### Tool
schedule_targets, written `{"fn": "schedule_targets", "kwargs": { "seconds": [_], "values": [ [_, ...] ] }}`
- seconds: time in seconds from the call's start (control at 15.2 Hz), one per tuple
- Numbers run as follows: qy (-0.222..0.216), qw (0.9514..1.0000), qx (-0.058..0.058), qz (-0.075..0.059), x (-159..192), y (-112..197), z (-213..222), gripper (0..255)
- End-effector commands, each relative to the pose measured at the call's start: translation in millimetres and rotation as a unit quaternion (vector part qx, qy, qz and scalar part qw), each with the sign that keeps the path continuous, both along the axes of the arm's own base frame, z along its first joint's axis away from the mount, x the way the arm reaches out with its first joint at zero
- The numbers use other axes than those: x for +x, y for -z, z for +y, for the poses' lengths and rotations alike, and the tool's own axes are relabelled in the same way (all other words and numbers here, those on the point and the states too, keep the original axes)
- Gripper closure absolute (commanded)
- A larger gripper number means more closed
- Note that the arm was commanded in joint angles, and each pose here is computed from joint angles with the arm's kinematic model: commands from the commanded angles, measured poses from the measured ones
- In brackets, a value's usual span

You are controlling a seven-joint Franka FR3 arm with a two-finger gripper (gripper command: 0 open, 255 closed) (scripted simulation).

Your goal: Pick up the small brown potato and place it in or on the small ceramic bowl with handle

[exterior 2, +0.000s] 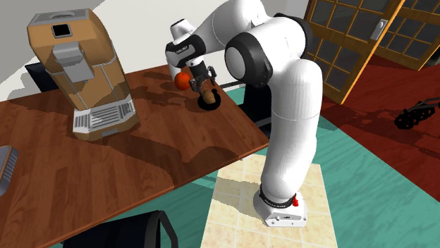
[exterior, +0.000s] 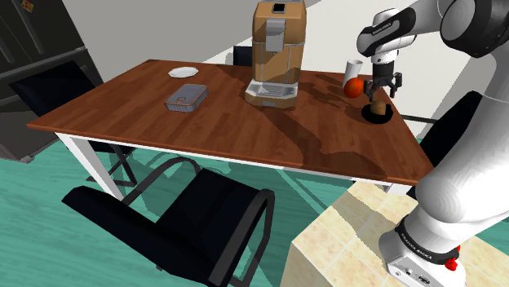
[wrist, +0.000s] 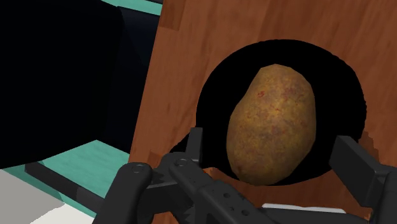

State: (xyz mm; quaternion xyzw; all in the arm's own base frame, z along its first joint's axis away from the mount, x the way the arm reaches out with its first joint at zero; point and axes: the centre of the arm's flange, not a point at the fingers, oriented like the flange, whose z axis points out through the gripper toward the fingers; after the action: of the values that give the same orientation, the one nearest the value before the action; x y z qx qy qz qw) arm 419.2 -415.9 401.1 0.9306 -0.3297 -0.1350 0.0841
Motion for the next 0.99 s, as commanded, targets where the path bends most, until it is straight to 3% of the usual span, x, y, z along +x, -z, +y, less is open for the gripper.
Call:
{"fn": "schedule_targets", "kwargs": {
  "seconds": [0.0, 0.2, 0.46, 0.92],
  "values": [
    [0.000, 1.0000, 0.000, 0.000, 0.0, 0.0, 0.0, 0],
    [0.000, 1.0000, 0.000, 0.000, 0.0, 0.0, 0.0, 0],
    [0.000, 1.0000, 0.000, 0.000, 15.3, -47.5, 3.4, 0],
    [0.000, 1.0000, 0.000, 0.000, 15.3, -47.5, 3.4, 0]
  ]
}}
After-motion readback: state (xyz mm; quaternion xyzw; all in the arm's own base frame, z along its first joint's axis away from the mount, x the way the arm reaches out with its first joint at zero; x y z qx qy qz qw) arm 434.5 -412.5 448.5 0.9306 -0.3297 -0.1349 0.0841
